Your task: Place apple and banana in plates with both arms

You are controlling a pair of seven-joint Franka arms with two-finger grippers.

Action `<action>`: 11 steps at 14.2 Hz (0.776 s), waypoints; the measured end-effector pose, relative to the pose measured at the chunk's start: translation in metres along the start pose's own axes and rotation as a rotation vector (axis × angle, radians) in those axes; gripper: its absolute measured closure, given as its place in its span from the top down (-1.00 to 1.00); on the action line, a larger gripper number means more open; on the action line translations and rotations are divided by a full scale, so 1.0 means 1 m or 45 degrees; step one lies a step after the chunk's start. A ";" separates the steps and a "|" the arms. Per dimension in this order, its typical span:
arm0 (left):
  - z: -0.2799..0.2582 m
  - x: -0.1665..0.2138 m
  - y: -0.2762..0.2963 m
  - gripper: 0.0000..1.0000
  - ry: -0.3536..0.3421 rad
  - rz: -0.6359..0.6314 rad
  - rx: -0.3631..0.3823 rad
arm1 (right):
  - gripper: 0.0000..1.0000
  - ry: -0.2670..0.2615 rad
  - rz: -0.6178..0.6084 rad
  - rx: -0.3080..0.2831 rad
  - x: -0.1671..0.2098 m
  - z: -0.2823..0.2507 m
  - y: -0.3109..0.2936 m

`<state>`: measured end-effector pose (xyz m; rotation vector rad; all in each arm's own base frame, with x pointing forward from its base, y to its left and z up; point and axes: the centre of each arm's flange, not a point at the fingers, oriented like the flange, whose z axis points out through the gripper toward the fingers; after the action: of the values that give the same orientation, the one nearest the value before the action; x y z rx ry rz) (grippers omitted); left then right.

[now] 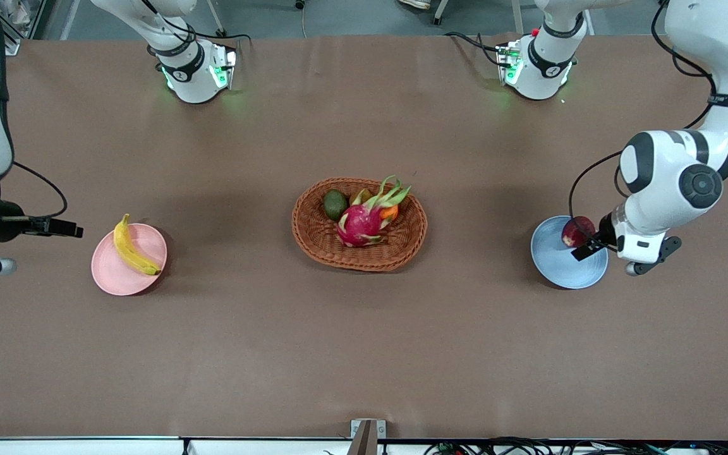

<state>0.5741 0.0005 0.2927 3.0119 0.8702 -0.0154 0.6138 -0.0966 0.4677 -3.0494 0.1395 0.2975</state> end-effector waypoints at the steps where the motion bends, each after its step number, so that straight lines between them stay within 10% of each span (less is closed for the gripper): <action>1: -0.014 -0.001 -0.002 1.00 -0.001 0.014 0.005 | 1.00 -0.011 -0.002 -0.008 -0.006 -0.022 -0.012; 8: -0.141 -0.014 -0.008 1.00 0.049 0.233 0.009 | 1.00 0.070 -0.008 -0.071 -0.023 -0.106 -0.028; 11: -0.192 -0.019 -0.014 1.00 0.077 0.416 0.009 | 1.00 -0.005 -0.014 -0.053 -0.029 -0.102 -0.032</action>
<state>0.5524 0.0040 0.4846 3.1343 0.3708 0.0747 0.6081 -0.0712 0.5757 -3.0895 0.1180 0.3096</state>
